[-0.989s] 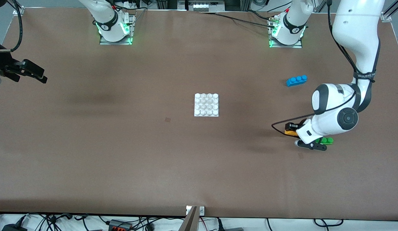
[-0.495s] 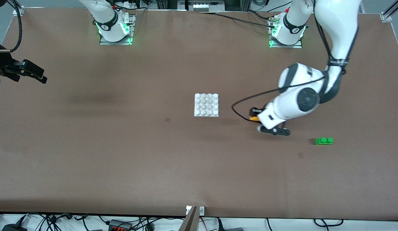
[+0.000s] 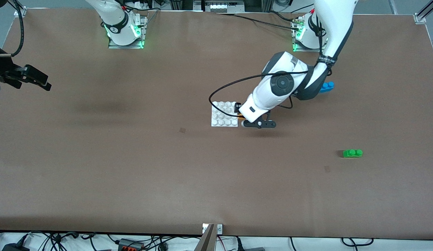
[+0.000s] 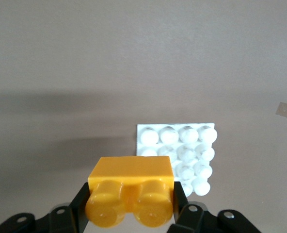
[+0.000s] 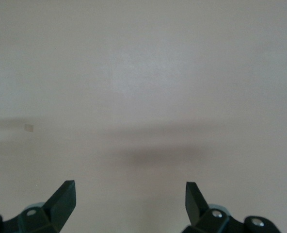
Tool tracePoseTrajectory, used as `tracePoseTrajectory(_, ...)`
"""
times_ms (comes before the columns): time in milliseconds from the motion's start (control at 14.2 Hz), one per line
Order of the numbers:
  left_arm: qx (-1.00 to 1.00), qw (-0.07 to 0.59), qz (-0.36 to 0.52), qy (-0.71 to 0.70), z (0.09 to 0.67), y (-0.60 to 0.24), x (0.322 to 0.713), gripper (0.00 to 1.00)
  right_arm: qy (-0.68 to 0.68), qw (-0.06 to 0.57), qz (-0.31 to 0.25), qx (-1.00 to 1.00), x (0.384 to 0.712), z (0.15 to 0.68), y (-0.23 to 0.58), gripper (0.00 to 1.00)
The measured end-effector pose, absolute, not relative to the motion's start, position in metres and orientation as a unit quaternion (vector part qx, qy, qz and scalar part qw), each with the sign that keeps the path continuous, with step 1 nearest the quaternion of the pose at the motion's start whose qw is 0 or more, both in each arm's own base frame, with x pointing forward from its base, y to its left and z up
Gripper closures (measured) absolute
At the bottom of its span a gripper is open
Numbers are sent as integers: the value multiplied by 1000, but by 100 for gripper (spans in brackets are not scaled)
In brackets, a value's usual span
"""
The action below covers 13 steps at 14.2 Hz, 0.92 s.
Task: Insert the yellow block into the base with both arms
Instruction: 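Carry the yellow brick with the left gripper over the base plate, then lower the yellow brick onto the base plate studs and press down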
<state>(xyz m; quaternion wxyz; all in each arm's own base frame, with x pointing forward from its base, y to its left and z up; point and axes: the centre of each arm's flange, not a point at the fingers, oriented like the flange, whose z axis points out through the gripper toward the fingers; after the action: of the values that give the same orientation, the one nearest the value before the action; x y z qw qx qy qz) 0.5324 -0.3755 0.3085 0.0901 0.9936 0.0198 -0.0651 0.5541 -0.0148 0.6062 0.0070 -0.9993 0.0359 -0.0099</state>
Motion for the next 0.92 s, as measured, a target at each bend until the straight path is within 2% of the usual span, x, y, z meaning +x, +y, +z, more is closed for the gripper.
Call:
tracePoseTrajectory(424,995,88,-28,34,273,-437,488,32,36,7,-10,-999,554,606,-15,0)
tracePoseTrajectory(636,997,63,-10,37,254,-452,467,32,36,7,-10,-999,554,606,-15,0)
tracePoseTrajectory(919,999,45,-2,32,240,-460,456,32,36,7,-10,-999,554,606,-15,0)
